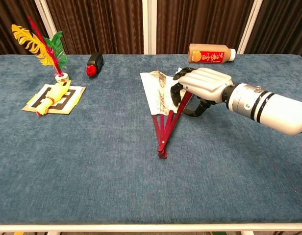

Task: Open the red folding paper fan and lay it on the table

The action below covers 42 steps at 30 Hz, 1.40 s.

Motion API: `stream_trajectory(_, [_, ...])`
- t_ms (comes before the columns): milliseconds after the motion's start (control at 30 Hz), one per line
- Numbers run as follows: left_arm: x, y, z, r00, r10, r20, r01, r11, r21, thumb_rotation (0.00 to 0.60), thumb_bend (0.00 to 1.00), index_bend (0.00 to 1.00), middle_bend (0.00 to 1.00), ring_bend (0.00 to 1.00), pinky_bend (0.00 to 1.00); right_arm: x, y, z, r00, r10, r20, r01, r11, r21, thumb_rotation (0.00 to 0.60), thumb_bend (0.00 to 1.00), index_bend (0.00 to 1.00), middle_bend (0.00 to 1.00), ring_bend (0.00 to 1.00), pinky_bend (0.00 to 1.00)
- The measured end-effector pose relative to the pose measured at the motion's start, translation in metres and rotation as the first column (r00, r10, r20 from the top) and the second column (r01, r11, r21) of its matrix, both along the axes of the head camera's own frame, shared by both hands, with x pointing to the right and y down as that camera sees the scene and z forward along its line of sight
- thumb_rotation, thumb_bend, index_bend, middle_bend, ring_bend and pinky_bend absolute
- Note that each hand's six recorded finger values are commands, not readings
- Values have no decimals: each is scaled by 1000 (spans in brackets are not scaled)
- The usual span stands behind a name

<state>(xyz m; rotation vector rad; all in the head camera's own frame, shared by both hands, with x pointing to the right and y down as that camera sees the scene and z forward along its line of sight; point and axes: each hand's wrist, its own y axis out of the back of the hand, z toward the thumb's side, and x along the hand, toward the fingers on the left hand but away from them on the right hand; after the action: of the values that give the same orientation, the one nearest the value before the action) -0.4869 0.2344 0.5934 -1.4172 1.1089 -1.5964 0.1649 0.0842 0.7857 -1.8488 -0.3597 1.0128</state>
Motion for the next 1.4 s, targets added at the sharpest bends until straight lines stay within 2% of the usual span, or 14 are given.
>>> stream_trajectory(200, [1,-2,-1,1000,6,-2,-6,1000,10,600,19,263,192,112,141,-5,3,4,998,-60,-10,61,997,45,600,530,560,487,213,72])
stream_trajectory(267, [1,-4,-2,1000,12,-1,-12,1000,17,600,19,262,192,113,140,-8,4,3,996,-87,-10,88,994,64,600,607,611,524,255,92])
stream_trajectory(533, [6,-15,-5,999,51,-9,-51,998,44,600,19,262,192,113,141,-23,0,-14,987,-147,62,138,982,132,600,735,743,636,375,166])
stream_trajectory(633, [9,-22,-6,997,69,-25,-67,996,62,600,19,262,192,113,141,-25,-7,-26,982,-165,94,148,976,163,600,830,763,659,406,186])
stream_trajectory(733, [13,-30,-8,995,79,-59,-74,994,84,600,19,263,192,113,141,-24,-16,-38,976,-181,117,159,971,177,600,885,780,672,419,202])
stream_trajectory(933, [28,-47,-10,976,112,-187,-93,990,106,600,18,251,192,113,144,-21,-33,-69,963,-226,147,199,964,176,600,940,843,711,449,236])
stream_trajectory(1133, [49,-68,0,921,118,-372,-82,991,110,600,19,203,192,113,146,-21,-43,-112,953,-250,169,231,965,124,600,997,865,722,457,255])
stream_trajectory(1233, [62,-79,10,874,108,-474,-67,992,103,600,19,195,192,112,164,-22,-43,-137,951,-251,179,240,967,80,600,1000,865,723,457,261])
stream_trajectory(1400, [94,-97,33,762,90,-642,-48,995,82,600,19,195,192,112,170,-24,-41,-176,951,-229,208,234,972,2,600,1000,866,723,457,260])
